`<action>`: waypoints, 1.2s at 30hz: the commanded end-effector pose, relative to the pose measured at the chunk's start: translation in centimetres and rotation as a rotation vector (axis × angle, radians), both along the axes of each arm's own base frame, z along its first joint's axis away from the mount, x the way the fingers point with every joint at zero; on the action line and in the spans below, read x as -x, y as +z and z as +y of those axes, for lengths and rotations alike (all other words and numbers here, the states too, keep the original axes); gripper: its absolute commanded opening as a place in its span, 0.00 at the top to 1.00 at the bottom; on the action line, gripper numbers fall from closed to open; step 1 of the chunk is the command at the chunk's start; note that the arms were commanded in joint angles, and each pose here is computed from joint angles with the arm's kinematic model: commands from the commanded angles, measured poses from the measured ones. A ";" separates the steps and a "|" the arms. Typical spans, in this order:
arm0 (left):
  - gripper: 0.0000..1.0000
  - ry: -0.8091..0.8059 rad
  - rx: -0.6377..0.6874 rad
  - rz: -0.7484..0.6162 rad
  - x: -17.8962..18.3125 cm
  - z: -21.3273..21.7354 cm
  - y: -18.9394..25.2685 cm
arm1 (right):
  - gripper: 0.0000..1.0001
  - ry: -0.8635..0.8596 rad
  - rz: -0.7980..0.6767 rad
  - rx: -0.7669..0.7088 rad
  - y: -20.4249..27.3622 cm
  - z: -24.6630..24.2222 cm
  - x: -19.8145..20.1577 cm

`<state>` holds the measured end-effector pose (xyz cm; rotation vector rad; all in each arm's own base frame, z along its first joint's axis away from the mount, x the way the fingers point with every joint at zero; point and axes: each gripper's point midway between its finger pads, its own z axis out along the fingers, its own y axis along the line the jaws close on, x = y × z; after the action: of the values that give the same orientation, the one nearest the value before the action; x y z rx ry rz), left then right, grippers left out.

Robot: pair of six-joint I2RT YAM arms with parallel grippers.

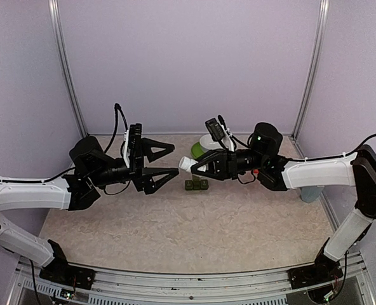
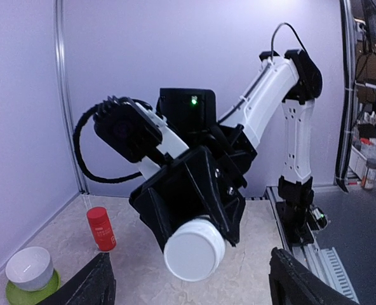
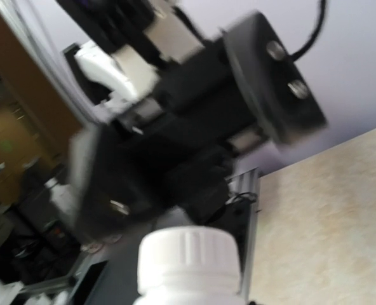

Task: Sort the pills into containers
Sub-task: Unscrew the lid of the pill bottle from the pill bottle.

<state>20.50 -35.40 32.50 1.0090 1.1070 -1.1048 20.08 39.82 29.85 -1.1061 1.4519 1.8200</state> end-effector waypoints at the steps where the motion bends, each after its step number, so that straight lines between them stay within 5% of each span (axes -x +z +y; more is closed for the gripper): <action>1: 0.22 -0.103 -0.123 -0.093 1.3 -1.1 -1.7 | 0.87 0.115 0.020 -0.004 1.8 -0.5 2.1; 12: 0.54 -0.147 -0.111 -0.101 1.5 -1.9 -1.1 | 0.87 0.142 0.064 0.006 1.4 -0.3 2.4; 22: 0.66 -0.126 -0.101 -0.097 1.5 -2.0 -0.5 | 0.87 0.115 0.079 0.021 1.0 0.1 1.8; 30: 0.64 -0.117 -0.111 -0.087 1.2 -2.6 -0.5 | 0.87 0.101 0.074 0.033 1.0 0.3 1.5; 36: 0.78 -0.100 -0.117 -0.064 0.7 -2.9 -0.6 | 0.87 0.089 0.058 0.030 1.2 0.3 1.4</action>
<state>19.42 -37.65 31.16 1.2128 1.0842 -1.0906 18.63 39.58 30.04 -1.1541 1.5235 1.9400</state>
